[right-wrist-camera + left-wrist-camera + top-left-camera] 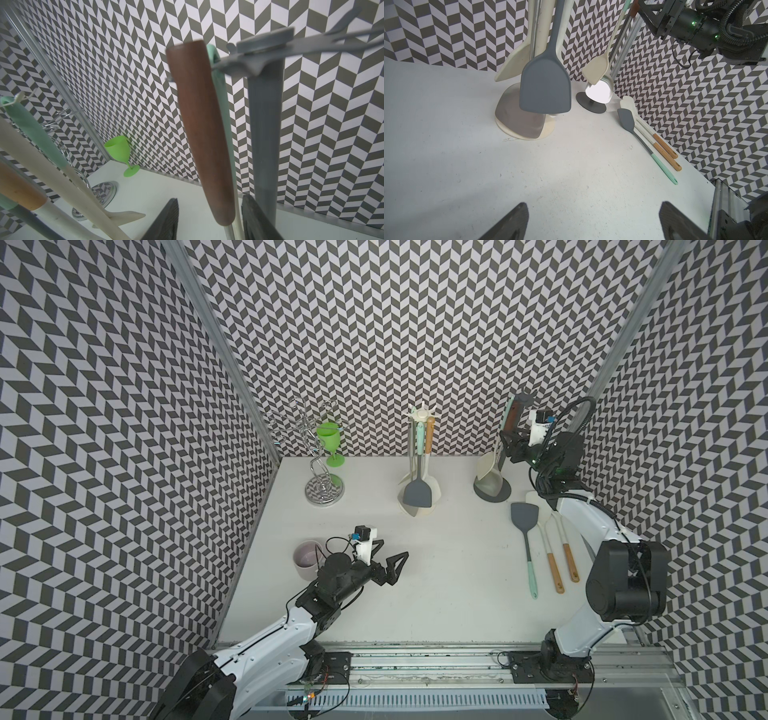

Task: Take the spatula off the kitchen utensil rack
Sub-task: Take off the spatula from the rack, then place the spatula at the center of the board.

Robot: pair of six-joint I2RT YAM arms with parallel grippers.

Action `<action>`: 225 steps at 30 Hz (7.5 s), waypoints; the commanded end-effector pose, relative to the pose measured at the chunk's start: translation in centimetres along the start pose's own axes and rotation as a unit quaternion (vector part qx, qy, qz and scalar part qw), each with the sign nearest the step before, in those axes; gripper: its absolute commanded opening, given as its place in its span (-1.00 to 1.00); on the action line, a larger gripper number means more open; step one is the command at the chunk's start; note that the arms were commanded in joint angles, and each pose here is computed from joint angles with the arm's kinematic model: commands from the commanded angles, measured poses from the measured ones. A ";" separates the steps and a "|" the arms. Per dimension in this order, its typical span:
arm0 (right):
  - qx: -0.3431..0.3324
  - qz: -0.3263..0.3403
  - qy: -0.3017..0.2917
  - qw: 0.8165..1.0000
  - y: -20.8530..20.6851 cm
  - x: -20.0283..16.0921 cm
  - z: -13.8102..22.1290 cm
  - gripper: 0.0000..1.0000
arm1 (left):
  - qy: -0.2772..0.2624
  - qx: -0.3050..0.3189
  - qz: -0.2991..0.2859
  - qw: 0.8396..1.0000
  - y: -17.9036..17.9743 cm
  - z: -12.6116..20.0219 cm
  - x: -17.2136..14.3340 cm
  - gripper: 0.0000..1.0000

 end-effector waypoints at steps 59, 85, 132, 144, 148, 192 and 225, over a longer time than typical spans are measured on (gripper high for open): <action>0.060 0.084 -0.107 0.989 10.7 2.6 8.8 -1.00 | -0.067 -0.004 0.055 0.996 -1.0 0.9 2.7 1.00; 0.011 0.073 -0.334 0.940 15.0 -0.1 21.8 -1.00 | 0.162 -0.149 0.616 0.756 -13.2 -13.9 10.9 0.93; 0.016 0.011 -0.231 0.973 15.6 -1.2 24.4 0.08 | 0.239 -0.155 0.662 0.694 -14.2 -27.1 7.2 -1.00; -0.211 -0.085 -0.050 0.972 11.4 -2.6 23.7 0.79 | 0.210 -0.088 0.608 0.761 -9.7 -29.0 6.0 -1.00; -0.267 -0.105 -0.009 0.958 10.4 -2.7 22.5 0.99 | 0.205 -0.051 0.566 0.796 -8.3 -29.6 5.4 -1.00; -0.236 -0.169 0.146 0.946 6.8 -10.0 16.3 0.99 | 0.369 0.041 0.280 0.885 -11.9 -35.8 -10.4 -1.00; -0.230 -0.173 0.145 0.947 6.4 -10.4 16.4 0.99 | 0.400 0.048 0.343 0.848 -12.2 -35.4 -14.1 -0.59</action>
Point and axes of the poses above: each gripper's point midway between its finger pads, its own z axis back along the fingers, its own y axis along the line the jaws close on, x = y × z, the point moved 7 cm from there along z, back along the fingers
